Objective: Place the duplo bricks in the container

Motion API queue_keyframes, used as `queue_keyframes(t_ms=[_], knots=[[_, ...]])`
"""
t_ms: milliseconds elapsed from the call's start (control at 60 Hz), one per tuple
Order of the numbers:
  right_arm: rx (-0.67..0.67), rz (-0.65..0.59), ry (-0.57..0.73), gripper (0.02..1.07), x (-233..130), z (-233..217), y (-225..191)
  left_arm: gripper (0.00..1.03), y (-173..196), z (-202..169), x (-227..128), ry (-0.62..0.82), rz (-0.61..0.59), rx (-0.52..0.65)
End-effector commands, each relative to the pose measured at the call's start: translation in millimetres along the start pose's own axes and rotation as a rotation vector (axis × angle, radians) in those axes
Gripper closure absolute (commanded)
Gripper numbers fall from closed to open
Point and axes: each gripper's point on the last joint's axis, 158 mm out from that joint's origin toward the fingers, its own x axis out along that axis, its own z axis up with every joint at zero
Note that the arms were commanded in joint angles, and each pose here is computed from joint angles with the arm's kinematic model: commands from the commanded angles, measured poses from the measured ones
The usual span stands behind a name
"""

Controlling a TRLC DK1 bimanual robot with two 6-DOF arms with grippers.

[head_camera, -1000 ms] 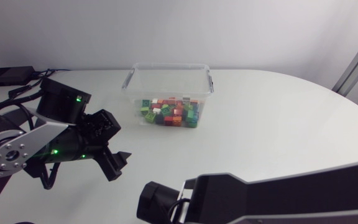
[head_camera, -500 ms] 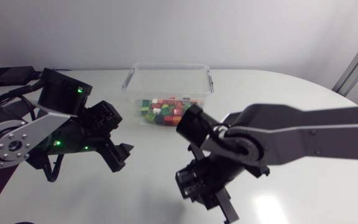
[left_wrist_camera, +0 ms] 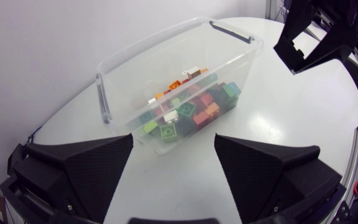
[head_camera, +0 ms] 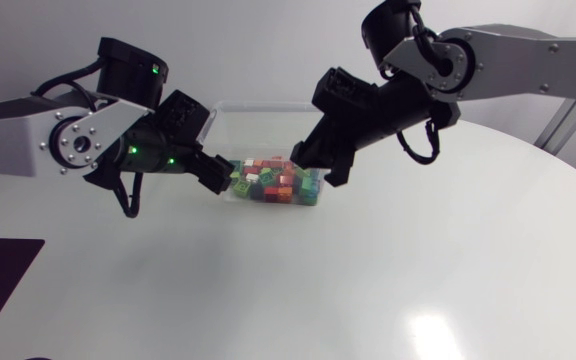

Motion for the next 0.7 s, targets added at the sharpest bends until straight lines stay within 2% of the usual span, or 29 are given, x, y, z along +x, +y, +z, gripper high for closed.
queue_keyframes(t_ms=[0,217,400,533,567,600,683], knots=[[0.123,-0.017,-0.036,0.74,9.2,8.6,-23.0,0.13,16.2,19.6,8.0,-0.035,0.025,-0.067],[0.297,-0.113,-0.21,0.74,5.6,51.4,-79.6,0.13,47.9,63.4,12.6,-0.122,0.073,-0.155],[0.437,-0.174,-0.3,0.73,9.9,56.9,-117.4,0.13,55.0,72.7,11.6,-0.142,0.081,-0.194],[0.466,-0.211,-0.291,0.69,28.3,48.2,-124.9,0.13,66.3,74.7,-3.1,-0.164,0.103,-0.217],[0.467,-0.223,-0.283,0.65,32.6,46.1,-126.7,0.13,69.6,75.4,-10.4,-0.175,0.112,-0.221],[0.468,-0.234,-0.276,0.56,37.0,43.7,-127.8,0.12,73.1,75.5,-15.9,-0.182,0.122,-0.226],[0.464,-0.255,-0.264,0.18,43.0,40.6,-130.0,0.09,90.5,73.5,-33.0,-0.215,0.17,-0.249]])
